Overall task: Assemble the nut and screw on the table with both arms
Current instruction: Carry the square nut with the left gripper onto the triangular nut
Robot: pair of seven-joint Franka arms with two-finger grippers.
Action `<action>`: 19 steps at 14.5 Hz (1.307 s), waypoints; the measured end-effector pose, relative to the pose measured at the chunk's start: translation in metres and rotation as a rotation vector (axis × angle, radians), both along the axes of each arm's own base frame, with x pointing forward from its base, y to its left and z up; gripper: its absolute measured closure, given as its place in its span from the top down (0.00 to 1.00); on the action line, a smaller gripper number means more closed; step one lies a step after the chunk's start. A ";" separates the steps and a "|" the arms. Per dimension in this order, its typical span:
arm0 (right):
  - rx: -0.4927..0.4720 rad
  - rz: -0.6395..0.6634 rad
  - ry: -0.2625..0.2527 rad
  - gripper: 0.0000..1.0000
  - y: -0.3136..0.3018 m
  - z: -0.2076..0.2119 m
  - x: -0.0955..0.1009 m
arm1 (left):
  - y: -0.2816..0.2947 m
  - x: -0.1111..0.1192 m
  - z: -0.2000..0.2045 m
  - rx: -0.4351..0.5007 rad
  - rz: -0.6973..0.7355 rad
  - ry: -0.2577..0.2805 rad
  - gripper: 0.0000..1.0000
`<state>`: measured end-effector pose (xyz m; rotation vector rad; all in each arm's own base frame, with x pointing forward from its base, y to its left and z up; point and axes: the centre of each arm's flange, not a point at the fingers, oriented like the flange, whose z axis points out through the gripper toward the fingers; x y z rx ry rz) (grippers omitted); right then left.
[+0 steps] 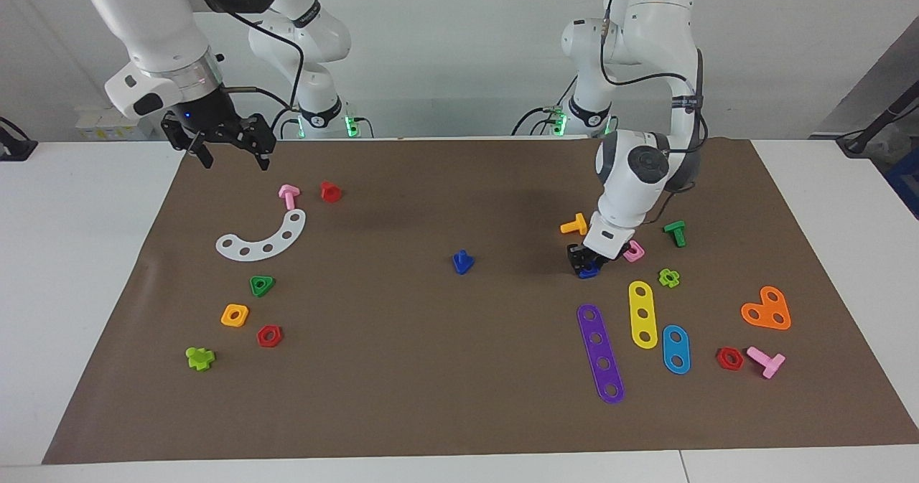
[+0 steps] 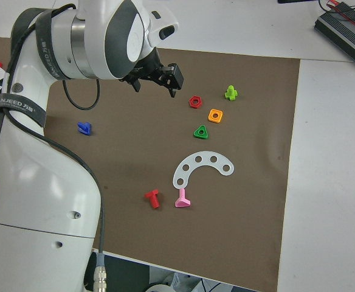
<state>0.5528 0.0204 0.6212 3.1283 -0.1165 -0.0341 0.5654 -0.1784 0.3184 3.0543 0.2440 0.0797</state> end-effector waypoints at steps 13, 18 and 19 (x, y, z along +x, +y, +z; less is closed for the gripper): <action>0.000 0.000 0.000 1.00 0.000 0.000 0.000 | -0.242 -0.054 0.036 -0.061 0.051 0.014 0.47; 0.000 0.000 0.000 1.00 0.000 0.000 0.000 | -0.250 -0.059 0.028 -0.057 0.048 0.025 0.47; 0.000 0.000 0.000 1.00 0.000 0.000 0.000 | -0.252 -0.061 0.024 -0.055 0.047 0.030 0.47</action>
